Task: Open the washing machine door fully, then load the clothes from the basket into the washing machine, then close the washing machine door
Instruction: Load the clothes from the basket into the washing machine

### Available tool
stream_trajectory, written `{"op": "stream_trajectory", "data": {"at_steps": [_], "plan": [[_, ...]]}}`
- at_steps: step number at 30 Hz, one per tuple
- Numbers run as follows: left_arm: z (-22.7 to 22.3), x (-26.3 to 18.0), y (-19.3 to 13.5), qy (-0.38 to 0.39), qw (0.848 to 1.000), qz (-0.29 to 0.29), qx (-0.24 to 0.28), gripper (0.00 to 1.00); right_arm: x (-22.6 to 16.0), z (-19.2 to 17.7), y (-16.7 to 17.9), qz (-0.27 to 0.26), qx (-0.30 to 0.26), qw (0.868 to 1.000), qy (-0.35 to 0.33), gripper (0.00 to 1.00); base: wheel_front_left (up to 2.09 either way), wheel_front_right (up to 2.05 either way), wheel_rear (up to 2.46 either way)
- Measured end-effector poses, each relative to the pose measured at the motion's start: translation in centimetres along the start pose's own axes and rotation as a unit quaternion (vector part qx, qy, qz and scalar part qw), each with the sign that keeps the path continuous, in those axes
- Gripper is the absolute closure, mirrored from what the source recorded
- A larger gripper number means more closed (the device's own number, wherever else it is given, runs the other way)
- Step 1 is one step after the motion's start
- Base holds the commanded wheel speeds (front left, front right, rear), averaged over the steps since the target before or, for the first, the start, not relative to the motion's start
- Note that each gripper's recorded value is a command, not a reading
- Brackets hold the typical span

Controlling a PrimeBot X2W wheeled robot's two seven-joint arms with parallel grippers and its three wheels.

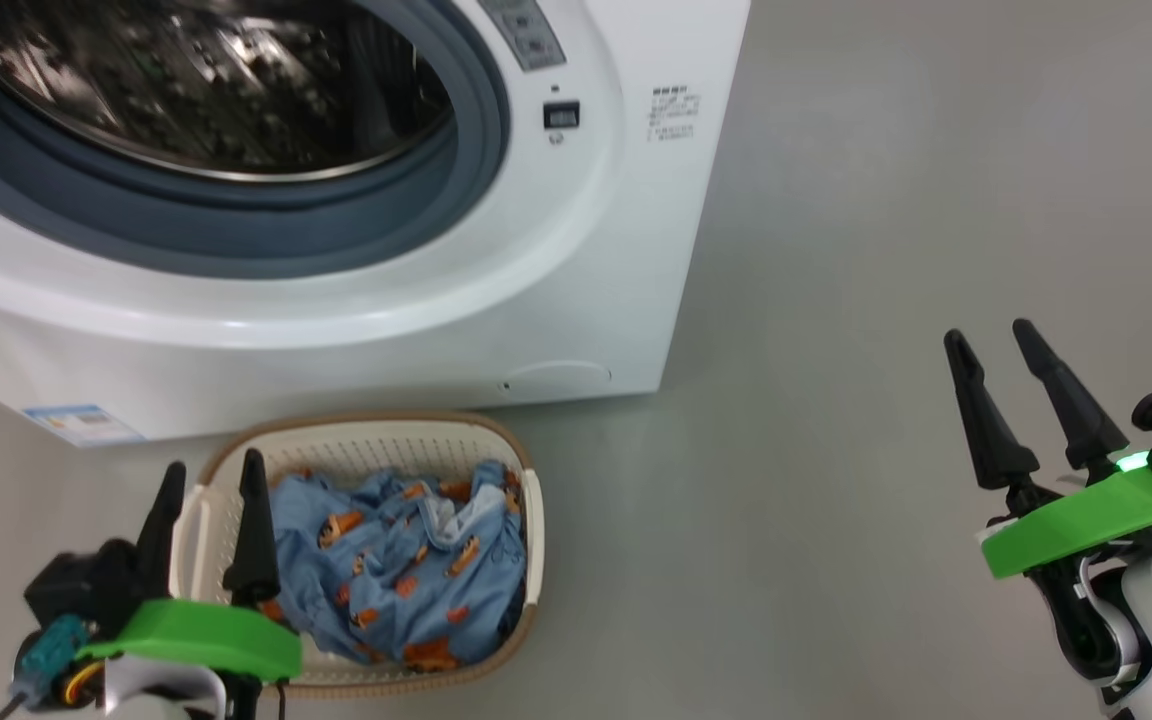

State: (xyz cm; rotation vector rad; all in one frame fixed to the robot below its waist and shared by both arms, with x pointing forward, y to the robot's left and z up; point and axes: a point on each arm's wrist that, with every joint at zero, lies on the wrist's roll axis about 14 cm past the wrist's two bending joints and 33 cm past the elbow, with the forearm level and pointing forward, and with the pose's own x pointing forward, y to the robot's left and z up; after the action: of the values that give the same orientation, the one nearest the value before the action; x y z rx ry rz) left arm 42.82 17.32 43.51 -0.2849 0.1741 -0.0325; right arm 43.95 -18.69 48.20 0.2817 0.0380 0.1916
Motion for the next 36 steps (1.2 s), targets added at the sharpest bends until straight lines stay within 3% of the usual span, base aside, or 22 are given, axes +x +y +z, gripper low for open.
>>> {"op": "stream_trajectory", "data": {"at_steps": [9, 18, 36], "plan": [[-6.1, 3.8, -0.1, 0.085, 0.996, -0.003, -0.005, 0.0, 3.0, -1.3, -1.4, -0.013, 0.011, 1.0, 0.002, 0.0, 0.0, 0.0, 0.0], [-12.7, 5.6, 1.0, 0.183, 0.983, -0.004, -0.01, 0.0, 4.9, -3.3, -2.8, -0.026, 0.016, 0.999, 0.014, 0.0, 0.0, 0.0, 0.0], [-25.3, 5.9, 0.3, 0.384, 0.923, -0.029, -0.006, 0.0, 7.1, -7.1, -6.0, -0.055, 0.016, 0.998, 0.036, 0.0, 0.0, 0.0, 0.0]]}}
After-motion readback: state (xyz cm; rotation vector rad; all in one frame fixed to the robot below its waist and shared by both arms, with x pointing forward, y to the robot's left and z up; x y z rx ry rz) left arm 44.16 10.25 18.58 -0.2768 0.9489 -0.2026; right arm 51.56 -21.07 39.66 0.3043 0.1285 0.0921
